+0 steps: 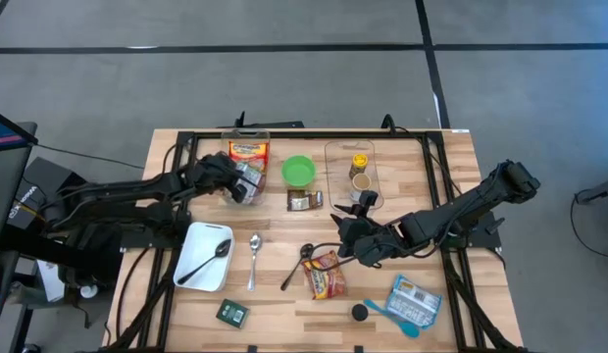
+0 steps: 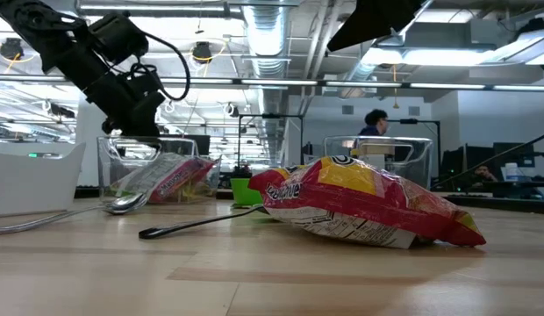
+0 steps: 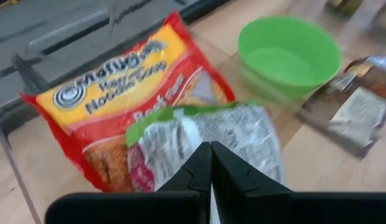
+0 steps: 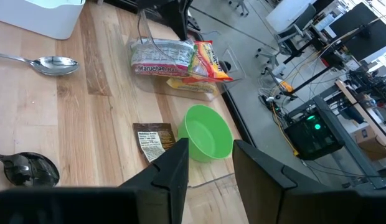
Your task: Pick & Place Food Item
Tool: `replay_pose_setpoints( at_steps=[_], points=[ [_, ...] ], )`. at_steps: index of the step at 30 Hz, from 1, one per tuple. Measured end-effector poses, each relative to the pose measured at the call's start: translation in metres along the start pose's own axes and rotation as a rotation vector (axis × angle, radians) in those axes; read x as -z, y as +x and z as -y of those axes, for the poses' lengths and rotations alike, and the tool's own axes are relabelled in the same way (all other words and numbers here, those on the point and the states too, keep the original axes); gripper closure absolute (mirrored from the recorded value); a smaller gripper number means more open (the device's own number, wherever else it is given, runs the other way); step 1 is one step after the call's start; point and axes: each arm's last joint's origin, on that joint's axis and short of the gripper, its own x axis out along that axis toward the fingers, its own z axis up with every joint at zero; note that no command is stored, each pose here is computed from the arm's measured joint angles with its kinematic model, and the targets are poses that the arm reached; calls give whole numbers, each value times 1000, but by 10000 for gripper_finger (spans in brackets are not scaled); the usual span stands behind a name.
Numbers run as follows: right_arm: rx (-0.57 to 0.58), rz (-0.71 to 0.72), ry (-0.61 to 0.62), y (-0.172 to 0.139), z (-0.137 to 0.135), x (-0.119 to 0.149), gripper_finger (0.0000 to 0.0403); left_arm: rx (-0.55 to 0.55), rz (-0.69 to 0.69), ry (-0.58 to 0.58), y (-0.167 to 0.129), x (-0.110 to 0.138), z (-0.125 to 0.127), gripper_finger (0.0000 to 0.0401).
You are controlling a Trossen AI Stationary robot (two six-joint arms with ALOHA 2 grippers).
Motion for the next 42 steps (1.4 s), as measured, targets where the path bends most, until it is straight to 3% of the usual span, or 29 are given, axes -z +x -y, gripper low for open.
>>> replay_pose_setpoints(
  at_steps=[7,19,22,28,36,42],
  points=[
    [0,0,0,0,0,0,285,137,104,-34,-16,-10,1,400],
    [0,0,0,0,0,0,285,690,360,19,-45,-34,30,400],
    [0,0,0,0,0,0,285,777,451,32,-54,-40,39,400],
    [0,0,0,0,0,0,285,854,590,29,-67,-48,46,399],
    [0,0,-1,0,0,0,284,856,586,28,-67,-48,47,398],
    [0,0,-1,0,0,0,284,923,571,45,-73,-44,56,400]
  ],
)
